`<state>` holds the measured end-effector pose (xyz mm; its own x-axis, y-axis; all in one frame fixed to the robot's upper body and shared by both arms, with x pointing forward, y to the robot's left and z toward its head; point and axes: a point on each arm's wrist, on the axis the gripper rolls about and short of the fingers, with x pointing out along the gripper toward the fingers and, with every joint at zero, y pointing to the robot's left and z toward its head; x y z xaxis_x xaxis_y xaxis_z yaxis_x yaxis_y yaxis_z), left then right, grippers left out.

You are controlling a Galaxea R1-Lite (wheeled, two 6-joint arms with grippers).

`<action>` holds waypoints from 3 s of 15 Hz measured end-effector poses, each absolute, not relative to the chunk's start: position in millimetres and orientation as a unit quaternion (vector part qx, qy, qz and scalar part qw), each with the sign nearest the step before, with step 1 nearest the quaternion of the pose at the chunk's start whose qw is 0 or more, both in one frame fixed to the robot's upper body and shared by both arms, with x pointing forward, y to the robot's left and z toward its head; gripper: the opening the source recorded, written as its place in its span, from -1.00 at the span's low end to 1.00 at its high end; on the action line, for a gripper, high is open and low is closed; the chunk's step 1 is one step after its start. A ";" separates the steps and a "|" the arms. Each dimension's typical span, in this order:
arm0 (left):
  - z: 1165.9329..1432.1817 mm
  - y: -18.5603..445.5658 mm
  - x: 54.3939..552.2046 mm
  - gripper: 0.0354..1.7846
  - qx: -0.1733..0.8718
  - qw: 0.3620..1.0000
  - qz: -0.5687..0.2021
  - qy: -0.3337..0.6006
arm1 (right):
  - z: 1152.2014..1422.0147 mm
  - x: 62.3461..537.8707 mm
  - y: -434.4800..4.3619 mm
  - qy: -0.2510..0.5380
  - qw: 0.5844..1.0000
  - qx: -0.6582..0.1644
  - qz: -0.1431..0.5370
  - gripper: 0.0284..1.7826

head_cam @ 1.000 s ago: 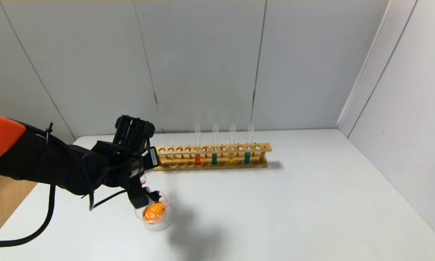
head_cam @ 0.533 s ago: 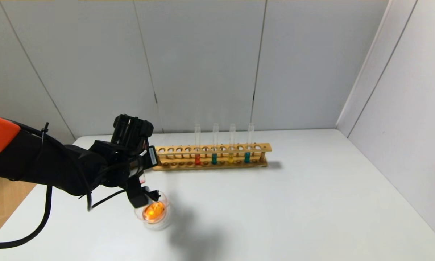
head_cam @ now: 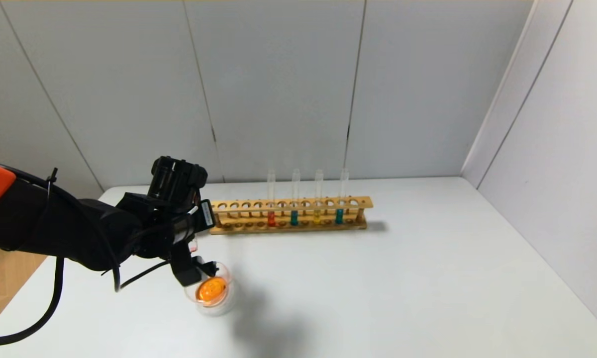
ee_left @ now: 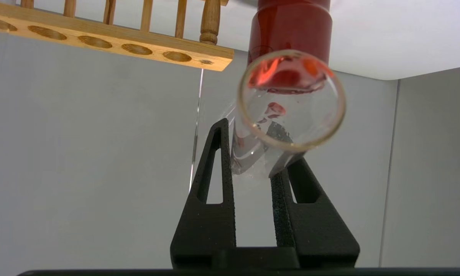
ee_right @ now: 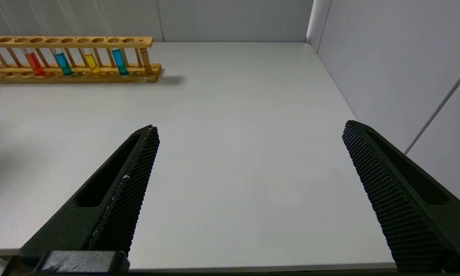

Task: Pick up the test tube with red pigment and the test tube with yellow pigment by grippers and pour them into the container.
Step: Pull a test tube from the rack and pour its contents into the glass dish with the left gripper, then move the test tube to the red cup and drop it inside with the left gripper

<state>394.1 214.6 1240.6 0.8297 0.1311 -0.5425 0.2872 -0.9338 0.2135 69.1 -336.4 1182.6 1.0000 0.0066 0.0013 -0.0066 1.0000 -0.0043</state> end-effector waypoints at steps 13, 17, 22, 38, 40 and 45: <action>1287.7 227.2 373.3 -0.68 0.761 0.555 -0.227 0.248 | 1182.6 69.1 -336.4 -0.001 1.000 -0.002 0.003 0.96; 1343.6 223.7 368.3 -0.68 0.521 0.752 -0.286 0.283 | 1182.6 69.1 -336.4 -0.001 1.000 -0.003 0.003 0.96; 1372.7 241.0 346.6 -0.68 0.213 0.828 -0.417 0.309 | 1182.6 69.1 -336.4 -0.001 1.000 -0.002 0.003 0.96; 1341.2 320.0 387.3 -0.68 0.019 0.958 -0.235 0.165 | 1182.6 69.1 -336.4 -0.001 1.000 -0.002 0.003 0.96; 1342.6 327.9 396.0 -0.68 0.000 0.963 -0.215 0.165 | 1182.6 69.1 -336.4 -0.001 1.000 -0.002 0.003 0.96; 1332.1 348.6 416.7 -0.68 -0.012 0.969 -0.183 0.168 | 1182.6 69.1 -336.4 -0.001 1.000 -0.002 0.004 0.96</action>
<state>416.7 348.6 1332.1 0.8763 -0.3593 -0.3209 0.3511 0.9324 -0.0852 69.1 -336.4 1182.6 1.0000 0.0074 0.0013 -0.0074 1.0000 -0.0043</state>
